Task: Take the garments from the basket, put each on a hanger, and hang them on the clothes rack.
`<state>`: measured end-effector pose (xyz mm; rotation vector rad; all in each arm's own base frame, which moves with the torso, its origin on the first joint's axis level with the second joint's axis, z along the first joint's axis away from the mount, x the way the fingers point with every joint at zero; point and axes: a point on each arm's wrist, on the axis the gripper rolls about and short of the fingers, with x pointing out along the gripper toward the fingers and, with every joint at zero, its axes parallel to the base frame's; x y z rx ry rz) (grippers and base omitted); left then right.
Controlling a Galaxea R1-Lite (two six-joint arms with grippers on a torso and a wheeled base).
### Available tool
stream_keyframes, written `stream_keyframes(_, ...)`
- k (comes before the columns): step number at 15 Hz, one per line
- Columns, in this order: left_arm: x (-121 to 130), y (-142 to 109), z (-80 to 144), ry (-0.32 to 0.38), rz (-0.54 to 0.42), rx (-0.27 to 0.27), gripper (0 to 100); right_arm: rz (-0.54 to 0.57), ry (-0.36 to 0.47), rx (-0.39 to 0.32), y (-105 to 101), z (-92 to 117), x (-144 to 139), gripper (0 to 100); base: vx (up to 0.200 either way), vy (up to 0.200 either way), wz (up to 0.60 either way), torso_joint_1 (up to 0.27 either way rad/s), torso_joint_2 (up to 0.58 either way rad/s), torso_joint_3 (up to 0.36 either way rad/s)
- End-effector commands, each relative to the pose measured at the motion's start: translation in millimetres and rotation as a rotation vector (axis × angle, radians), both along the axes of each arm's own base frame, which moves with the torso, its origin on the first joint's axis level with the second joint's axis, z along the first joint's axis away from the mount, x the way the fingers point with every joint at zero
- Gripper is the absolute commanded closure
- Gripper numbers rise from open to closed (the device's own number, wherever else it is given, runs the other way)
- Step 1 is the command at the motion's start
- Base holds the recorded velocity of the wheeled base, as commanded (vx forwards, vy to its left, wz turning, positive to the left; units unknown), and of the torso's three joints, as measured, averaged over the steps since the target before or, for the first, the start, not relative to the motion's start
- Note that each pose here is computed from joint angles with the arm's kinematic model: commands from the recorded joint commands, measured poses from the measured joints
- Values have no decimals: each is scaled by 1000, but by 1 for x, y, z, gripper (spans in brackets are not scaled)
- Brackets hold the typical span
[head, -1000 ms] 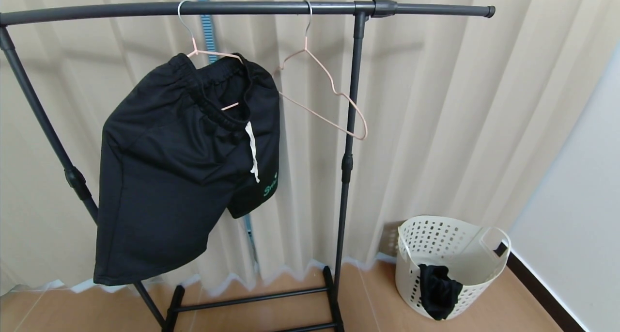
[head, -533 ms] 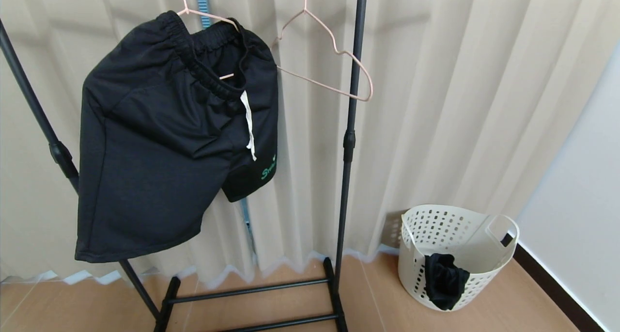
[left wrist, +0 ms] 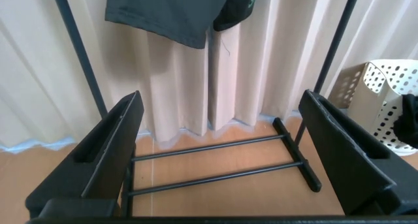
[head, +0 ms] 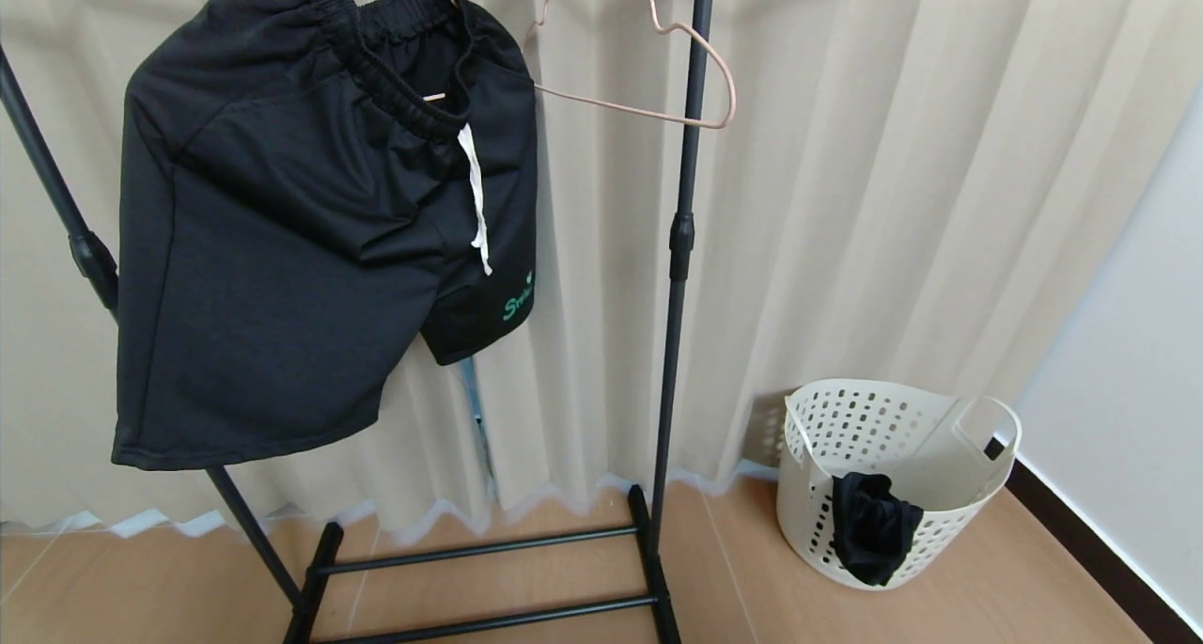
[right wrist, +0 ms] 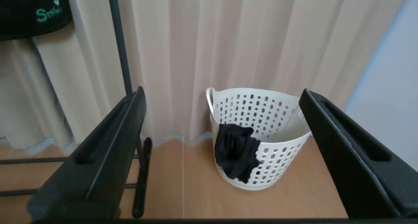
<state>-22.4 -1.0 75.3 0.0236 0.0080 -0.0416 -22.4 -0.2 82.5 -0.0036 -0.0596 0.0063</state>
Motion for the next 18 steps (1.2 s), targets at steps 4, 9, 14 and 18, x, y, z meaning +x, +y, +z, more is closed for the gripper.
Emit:
stream_keyframes(4,0,0,0,2,0,1,0,-3,1,3,0,0,0,0,0,0,0,-8,83,81)
stream_keyframes(9,0,0,0,2,2,1,0,-3,1,3,0,0,0,0,0,0,-600,1,20,20)
stream_keyframes(14,0,0,0,2,5,-1,0,-3,1,3,0,0,0,0,0,-80,0,3,1,3)
stream_keyframes(18,0,0,0,2,11,-2,0,-3,1,3,0,0,0,0,0,-200,0,2,4,4)
